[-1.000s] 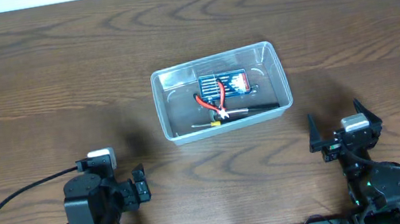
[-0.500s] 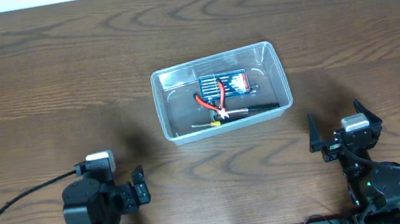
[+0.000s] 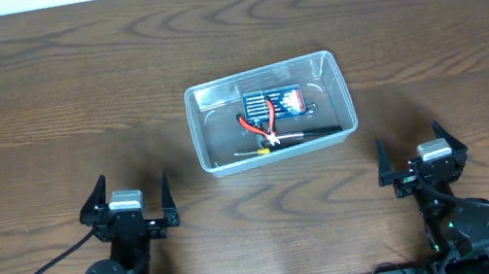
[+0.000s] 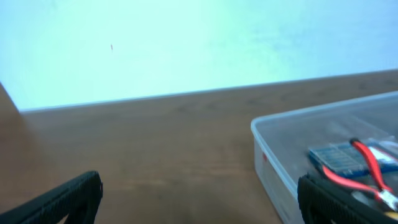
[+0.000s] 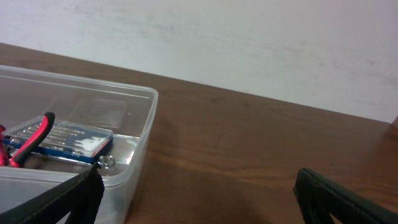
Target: Pack container
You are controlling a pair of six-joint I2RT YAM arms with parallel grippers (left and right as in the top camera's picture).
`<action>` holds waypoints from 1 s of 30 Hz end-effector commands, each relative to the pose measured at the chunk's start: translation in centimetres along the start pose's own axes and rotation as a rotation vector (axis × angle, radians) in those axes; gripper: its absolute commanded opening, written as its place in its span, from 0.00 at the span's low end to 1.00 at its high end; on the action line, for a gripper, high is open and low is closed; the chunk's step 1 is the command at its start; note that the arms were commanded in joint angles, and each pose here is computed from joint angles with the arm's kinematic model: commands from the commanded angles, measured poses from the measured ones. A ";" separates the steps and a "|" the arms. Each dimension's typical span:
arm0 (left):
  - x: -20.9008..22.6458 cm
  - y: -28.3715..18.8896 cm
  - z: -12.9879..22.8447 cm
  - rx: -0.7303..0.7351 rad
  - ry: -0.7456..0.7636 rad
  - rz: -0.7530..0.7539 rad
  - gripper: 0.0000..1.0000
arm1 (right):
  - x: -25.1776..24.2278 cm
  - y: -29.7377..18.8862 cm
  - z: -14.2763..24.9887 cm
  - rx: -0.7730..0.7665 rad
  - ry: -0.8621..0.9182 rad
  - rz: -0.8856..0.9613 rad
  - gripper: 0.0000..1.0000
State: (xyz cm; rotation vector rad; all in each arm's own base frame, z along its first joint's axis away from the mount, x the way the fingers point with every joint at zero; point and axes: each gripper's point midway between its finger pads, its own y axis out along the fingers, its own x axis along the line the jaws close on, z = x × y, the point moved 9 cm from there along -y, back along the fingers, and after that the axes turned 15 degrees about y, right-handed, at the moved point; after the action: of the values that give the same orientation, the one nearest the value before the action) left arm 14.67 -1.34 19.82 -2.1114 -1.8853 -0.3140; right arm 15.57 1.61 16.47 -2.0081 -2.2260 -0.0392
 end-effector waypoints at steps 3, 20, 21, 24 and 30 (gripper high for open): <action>-1.2 0.7 1.4 -0.061 0.080 0.055 0.98 | 0.1 0.0 0.1 -0.002 0.014 -0.002 0.99; -3.4 0.9 3.2 -0.054 0.097 0.257 0.98 | 0.1 0.0 0.1 -0.003 0.013 -0.002 0.99; -3.4 0.9 3.2 -0.053 0.097 0.256 0.98 | 0.1 0.0 0.1 -0.003 0.013 -0.002 0.99; -3.4 0.9 3.2 -0.053 0.097 0.256 0.98 | 0.1 0.0 0.1 -0.003 0.014 -0.002 0.99; -3.0 1.0 3.4 -0.030 0.090 0.206 0.98 | 0.1 0.0 0.1 -0.003 0.014 -0.002 0.99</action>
State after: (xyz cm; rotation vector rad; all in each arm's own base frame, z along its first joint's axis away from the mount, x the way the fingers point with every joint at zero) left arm 15.16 -3.09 16.64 -2.2657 -1.6194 -0.4419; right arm 15.57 1.61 16.47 -2.0088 -2.2260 -0.0401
